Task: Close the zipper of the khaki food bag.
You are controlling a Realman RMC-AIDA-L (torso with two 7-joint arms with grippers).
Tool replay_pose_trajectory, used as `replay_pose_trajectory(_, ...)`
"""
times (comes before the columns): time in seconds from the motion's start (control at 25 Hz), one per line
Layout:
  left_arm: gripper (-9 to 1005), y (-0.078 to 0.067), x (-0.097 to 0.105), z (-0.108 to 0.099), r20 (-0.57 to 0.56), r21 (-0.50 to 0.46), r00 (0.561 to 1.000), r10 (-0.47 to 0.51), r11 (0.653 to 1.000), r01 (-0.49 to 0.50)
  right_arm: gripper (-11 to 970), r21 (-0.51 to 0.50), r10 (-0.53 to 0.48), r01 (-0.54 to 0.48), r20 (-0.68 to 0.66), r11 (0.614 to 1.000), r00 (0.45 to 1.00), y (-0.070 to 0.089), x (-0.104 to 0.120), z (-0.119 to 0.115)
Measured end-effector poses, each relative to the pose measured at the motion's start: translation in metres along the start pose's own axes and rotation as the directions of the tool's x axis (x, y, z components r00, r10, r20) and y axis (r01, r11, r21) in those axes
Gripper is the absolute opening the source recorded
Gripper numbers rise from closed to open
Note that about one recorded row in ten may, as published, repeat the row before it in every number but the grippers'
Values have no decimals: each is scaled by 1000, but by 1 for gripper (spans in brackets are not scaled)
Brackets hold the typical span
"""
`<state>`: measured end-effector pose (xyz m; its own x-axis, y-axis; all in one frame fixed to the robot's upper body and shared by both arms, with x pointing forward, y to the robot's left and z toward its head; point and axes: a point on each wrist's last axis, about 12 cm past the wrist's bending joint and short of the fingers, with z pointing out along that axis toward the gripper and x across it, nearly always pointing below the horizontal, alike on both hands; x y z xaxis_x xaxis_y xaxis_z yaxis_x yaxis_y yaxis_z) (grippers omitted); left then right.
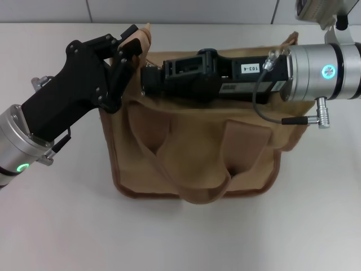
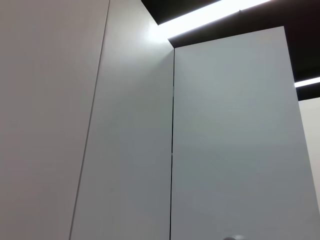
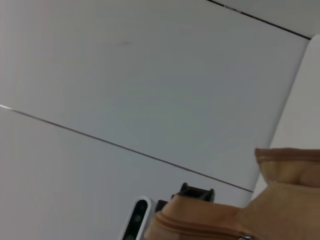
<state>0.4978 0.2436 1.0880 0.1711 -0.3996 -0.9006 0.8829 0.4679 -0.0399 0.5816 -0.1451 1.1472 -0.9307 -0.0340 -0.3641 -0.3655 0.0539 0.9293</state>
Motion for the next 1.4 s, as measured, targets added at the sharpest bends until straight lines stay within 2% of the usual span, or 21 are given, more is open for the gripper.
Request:
replay_pose_trajectory(0.24, 49, 0, 0, 0, 2, 2, 1000, -1, 1000, 1, 323, 21, 9, -9, 8, 1000, 1000, -5, 3, -3)
replay_pose_trajectory(0.48, 50, 0, 0, 1, 4, 4, 1000, -3, 1000, 3, 332, -3, -51, 51, -8, 999, 999, 0, 0, 2)
replay_pose_trajectory(0.88, 52, -1, 2, 3, -4, 2, 1000, -14, 1000, 14, 350, -4, -96, 96, -42, 995, 995, 2, 0, 7)
replay_pose_trajectory(1.16, 53, -1, 0, 2, 14, 0, 1000, -12, 1000, 12, 365, 11, -64, 64, -27, 998, 998, -4, 4, 3)
replay_pose_trajectory(1.32, 54, -3, -4, 6, 45, 45, 998, -41, 998, 39, 511, -16, -57, 56, -30, 998, 998, -2, 6, 1)
replay_pose_trajectory(1.4, 54, -2, -4, 8, 45, 51, 998, -43, 998, 41, 519, -15, -56, 55, -28, 998, 998, -2, 6, 0)
